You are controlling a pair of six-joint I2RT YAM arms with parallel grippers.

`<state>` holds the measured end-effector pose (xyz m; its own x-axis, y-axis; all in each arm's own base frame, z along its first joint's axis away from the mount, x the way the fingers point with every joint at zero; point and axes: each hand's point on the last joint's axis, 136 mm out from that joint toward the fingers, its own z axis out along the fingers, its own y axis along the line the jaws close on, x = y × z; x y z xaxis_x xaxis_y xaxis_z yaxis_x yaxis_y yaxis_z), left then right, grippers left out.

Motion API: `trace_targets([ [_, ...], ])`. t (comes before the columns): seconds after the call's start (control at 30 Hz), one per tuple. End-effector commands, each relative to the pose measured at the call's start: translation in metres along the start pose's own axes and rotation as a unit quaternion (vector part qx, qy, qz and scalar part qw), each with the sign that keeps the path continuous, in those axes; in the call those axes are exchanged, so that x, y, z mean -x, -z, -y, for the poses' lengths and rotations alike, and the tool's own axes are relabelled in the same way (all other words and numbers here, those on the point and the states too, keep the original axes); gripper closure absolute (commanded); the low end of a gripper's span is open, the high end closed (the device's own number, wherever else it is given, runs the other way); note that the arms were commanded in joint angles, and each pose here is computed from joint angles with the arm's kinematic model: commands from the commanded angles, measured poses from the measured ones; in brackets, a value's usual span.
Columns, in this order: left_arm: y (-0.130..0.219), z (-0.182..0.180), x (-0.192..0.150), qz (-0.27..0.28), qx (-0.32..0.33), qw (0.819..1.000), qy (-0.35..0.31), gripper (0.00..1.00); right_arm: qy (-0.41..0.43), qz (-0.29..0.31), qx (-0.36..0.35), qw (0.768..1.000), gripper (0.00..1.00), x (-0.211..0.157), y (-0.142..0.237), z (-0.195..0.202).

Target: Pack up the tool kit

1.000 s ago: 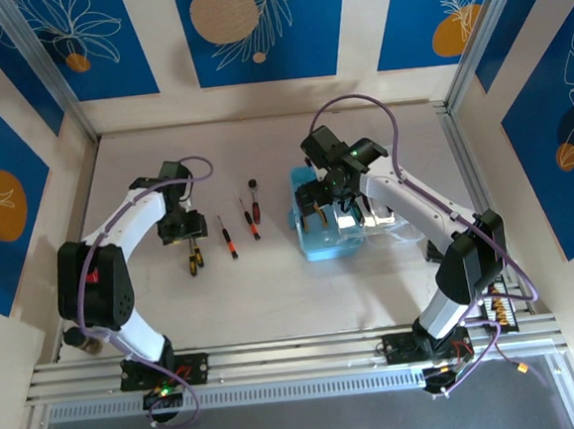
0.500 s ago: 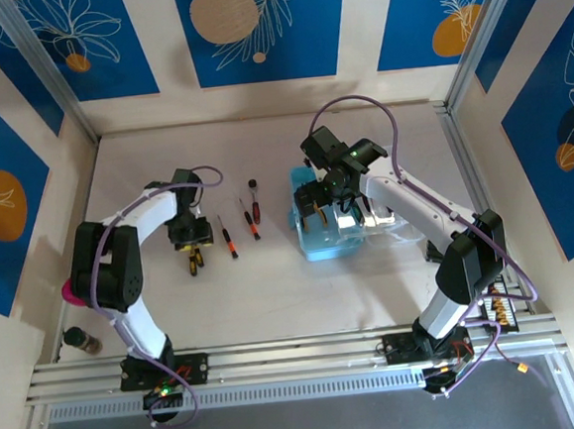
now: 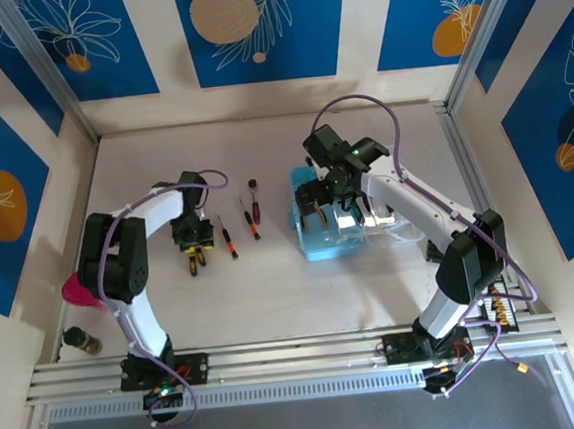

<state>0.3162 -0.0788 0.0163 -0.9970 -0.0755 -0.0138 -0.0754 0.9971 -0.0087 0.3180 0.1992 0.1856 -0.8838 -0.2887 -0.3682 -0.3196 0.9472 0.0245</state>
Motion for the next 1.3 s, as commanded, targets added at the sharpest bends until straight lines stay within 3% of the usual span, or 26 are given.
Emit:
trace_targets([
  [0.0,-0.019,-0.004,-0.007,-0.024,0.033,0.999,-0.010,0.67,-0.004,-0.002,0.011,1.000,0.01,-0.003,0.002,0.000],
  [0.37,-0.003,0.027,0.002,-0.006,0.017,0.999,-0.040,1.00,-0.015,0.003,0.014,1.000,0.01,-0.010,0.010,0.007],
  [0.6,0.051,0.047,0.012,0.042,-0.039,0.997,-0.049,1.00,-0.038,0.025,0.048,0.998,0.01,-0.010,0.025,0.009],
  [0.77,0.114,0.079,0.020,0.095,-0.137,0.984,-0.059,1.00,-0.047,0.037,0.073,0.995,0.01,-0.009,0.035,0.006],
  [0.87,0.163,0.111,0.024,0.131,-0.236,0.961,-0.068,1.00,-0.048,0.050,0.106,0.992,0.01,-0.006,0.042,-0.004],
  [1.0,0.228,0.158,0.022,0.164,-0.379,0.906,-0.091,1.00,-0.039,0.086,0.196,0.976,0.01,0.006,0.061,-0.034],
  [1.13,0.271,0.193,0.014,0.177,-0.457,0.864,-0.115,1.00,-0.032,0.129,0.281,0.951,0.01,0.023,0.085,-0.064],
  [1.27,0.291,0.222,0.004,0.173,-0.504,0.835,-0.134,1.00,-0.037,0.146,0.314,0.937,0.01,0.037,0.094,-0.076],
])
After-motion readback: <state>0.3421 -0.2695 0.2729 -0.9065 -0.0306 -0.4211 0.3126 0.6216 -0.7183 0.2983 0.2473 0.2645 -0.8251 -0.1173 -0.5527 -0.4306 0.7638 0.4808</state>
